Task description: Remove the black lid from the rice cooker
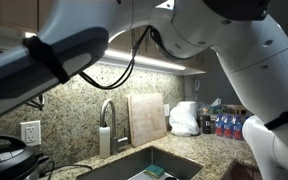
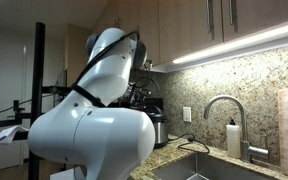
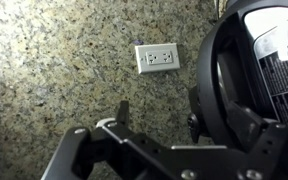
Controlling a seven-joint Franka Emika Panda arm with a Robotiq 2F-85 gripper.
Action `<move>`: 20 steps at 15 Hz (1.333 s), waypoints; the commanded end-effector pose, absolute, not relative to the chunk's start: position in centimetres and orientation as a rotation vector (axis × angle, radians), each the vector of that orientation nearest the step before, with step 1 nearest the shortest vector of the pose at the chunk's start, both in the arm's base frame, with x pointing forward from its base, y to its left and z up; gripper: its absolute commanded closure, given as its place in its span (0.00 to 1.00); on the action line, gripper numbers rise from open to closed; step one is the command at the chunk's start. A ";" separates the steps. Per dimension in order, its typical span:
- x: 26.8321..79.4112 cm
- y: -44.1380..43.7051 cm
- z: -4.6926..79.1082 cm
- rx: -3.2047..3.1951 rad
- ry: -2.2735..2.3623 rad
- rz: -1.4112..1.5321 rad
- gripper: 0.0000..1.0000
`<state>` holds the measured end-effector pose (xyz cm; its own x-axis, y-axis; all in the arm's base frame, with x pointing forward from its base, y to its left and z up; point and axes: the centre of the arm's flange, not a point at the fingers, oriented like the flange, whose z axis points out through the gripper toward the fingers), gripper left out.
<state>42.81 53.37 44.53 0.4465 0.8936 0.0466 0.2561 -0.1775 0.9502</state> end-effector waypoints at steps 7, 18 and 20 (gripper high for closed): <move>46.3 52.2 42.2 1.576 1.093 0.713 0.00; 44.4 53.2 45.4 1.618 1.132 0.754 0.00; 45.5 52.6 44.9 1.611 1.116 0.734 0.00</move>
